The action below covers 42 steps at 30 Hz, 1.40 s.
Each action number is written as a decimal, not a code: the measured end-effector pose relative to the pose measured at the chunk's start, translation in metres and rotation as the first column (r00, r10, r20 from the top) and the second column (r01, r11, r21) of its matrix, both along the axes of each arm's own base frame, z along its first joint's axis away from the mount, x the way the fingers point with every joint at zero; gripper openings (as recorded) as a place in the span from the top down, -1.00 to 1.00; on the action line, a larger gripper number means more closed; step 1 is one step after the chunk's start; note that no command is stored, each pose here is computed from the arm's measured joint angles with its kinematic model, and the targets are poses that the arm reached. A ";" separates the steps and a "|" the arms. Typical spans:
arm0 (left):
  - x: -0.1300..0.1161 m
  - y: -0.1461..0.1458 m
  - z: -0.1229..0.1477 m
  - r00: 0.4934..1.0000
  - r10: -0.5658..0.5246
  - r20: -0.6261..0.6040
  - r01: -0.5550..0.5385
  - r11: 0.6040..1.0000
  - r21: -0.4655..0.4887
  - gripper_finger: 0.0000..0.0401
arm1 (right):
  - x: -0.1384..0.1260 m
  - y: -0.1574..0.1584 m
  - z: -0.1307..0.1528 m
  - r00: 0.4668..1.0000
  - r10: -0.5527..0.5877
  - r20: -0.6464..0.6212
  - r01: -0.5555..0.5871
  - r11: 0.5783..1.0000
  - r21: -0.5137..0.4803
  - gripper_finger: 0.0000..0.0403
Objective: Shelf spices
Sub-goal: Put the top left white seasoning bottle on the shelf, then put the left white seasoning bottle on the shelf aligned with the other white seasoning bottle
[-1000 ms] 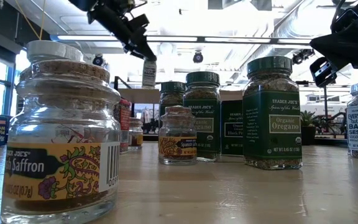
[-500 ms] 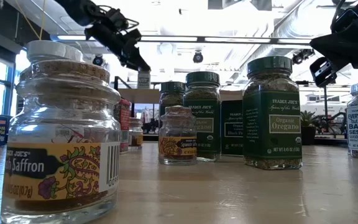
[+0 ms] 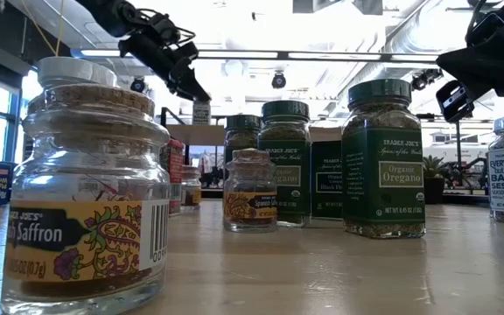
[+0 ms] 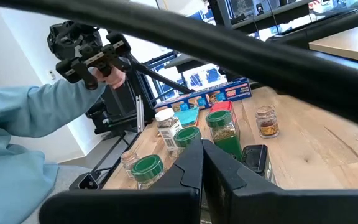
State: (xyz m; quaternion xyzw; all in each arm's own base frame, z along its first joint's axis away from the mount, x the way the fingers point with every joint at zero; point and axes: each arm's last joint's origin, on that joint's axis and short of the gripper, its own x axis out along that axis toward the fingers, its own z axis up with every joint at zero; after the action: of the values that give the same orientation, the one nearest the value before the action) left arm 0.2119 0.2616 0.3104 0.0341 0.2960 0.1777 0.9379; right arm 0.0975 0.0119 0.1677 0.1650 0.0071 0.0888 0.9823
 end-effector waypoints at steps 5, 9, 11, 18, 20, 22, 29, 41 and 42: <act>0.000 0.000 -0.001 1.000 -0.013 -0.018 0.013 1.000 0.014 -0.23 | 0.000 0.000 0.000 1.000 0.000 0.000 0.000 1.000 0.000 1.00; 0.000 0.000 -0.001 0.999 -0.024 -0.024 0.024 0.999 0.030 -0.27 | 0.000 0.000 0.000 1.000 0.000 0.000 0.000 1.000 0.000 1.00; 0.000 0.000 -0.001 0.999 -0.024 -0.033 0.026 0.999 0.044 -0.30 | 0.000 0.000 0.000 1.000 0.000 0.000 0.000 1.000 0.000 1.00; 0.000 0.001 0.000 0.999 -0.022 -0.049 0.026 0.996 0.085 -0.37 | 0.000 0.000 0.000 1.000 0.000 0.000 0.000 1.000 0.000 1.00; 0.000 0.001 0.000 0.999 -0.023 -0.045 0.027 0.995 0.092 -0.38 | 0.000 0.000 0.000 1.000 0.000 0.000 0.000 1.000 0.000 1.00; 0.000 0.002 0.001 0.999 -0.023 -0.043 0.027 0.995 0.096 -0.39 | 0.000 0.000 0.000 1.000 0.000 0.000 0.000 1.000 0.000 1.00; -0.005 -0.004 0.012 0.999 -0.029 -0.027 0.033 0.990 0.140 -0.39 | 0.000 0.000 0.000 1.000 0.000 0.000 0.000 1.000 0.000 1.00; -0.039 -0.059 0.071 0.996 -0.016 0.093 -0.002 0.982 0.190 -0.39 | 0.000 0.000 0.000 1.000 0.000 0.000 0.000 1.000 0.000 1.00; -0.044 -0.068 0.075 0.995 -0.024 0.099 0.006 0.984 0.178 -0.39 | 0.000 0.000 0.000 1.000 0.000 0.000 0.000 1.000 0.000 1.00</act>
State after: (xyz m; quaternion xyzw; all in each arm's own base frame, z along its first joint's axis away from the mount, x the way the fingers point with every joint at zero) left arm 0.1683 0.1931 0.3859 0.1106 0.2311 0.1976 0.9462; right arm 0.0975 0.0119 0.1677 0.1650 0.0071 0.0887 0.9823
